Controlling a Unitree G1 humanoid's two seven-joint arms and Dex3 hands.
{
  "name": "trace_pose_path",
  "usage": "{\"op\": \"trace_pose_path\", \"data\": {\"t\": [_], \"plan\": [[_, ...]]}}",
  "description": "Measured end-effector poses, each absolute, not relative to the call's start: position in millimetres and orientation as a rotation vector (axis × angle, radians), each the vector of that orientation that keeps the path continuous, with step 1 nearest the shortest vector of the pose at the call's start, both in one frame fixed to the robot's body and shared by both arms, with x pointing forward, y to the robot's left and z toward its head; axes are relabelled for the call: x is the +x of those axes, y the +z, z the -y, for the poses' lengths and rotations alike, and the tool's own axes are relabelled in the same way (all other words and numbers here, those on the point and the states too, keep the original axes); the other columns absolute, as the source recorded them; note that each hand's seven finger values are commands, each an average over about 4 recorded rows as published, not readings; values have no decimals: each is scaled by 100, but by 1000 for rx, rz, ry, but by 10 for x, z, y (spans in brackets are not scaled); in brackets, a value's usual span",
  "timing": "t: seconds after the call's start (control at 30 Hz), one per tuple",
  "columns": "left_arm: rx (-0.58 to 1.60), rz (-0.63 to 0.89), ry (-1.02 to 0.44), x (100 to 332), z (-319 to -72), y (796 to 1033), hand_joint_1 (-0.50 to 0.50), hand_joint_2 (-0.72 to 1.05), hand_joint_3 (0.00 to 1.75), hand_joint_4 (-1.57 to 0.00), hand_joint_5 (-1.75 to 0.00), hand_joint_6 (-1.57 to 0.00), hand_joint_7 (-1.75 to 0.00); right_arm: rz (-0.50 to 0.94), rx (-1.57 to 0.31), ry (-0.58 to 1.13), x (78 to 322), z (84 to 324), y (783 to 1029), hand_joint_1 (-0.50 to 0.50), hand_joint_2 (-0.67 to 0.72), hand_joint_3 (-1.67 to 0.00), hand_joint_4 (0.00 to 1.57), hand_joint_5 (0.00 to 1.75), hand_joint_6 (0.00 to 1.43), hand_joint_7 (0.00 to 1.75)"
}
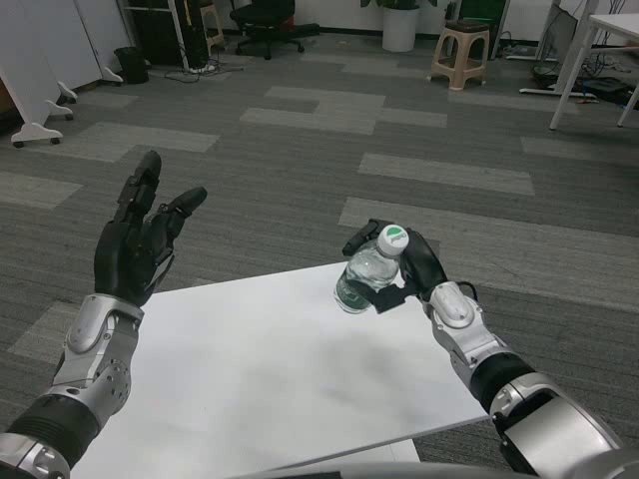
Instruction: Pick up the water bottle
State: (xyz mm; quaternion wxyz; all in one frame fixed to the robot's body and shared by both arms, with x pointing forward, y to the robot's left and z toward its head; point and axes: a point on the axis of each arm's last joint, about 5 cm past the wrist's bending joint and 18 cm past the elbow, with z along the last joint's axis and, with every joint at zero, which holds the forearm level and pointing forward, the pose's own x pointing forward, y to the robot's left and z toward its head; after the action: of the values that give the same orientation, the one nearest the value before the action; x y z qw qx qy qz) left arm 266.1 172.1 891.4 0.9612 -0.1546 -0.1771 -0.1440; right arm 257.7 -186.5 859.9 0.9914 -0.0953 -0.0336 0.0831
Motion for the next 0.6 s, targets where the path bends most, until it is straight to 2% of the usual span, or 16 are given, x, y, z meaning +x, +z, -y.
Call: {"op": "trace_pose_path", "data": {"t": [0.23,0.37,0.6], "plan": [[-312,356,-290,2660,-1724,8909,-50,105,35,0,-82,0,0,74,-196,184,2593,1835,8612,-42,-60,-159,148,165,128,161],[-312,357,-290,2661,-1724,8910,-50,96,35,0,-82,0,0,74,-197,188,2593,1829,8613,-42,-60,-159,148,165,128,161],[-312,357,-290,2661,-1724,8910,-50,98,35,0,-82,0,0,80,-198,197,2596,1812,8621,-43,-60,-159,148,165,126,161]]}}
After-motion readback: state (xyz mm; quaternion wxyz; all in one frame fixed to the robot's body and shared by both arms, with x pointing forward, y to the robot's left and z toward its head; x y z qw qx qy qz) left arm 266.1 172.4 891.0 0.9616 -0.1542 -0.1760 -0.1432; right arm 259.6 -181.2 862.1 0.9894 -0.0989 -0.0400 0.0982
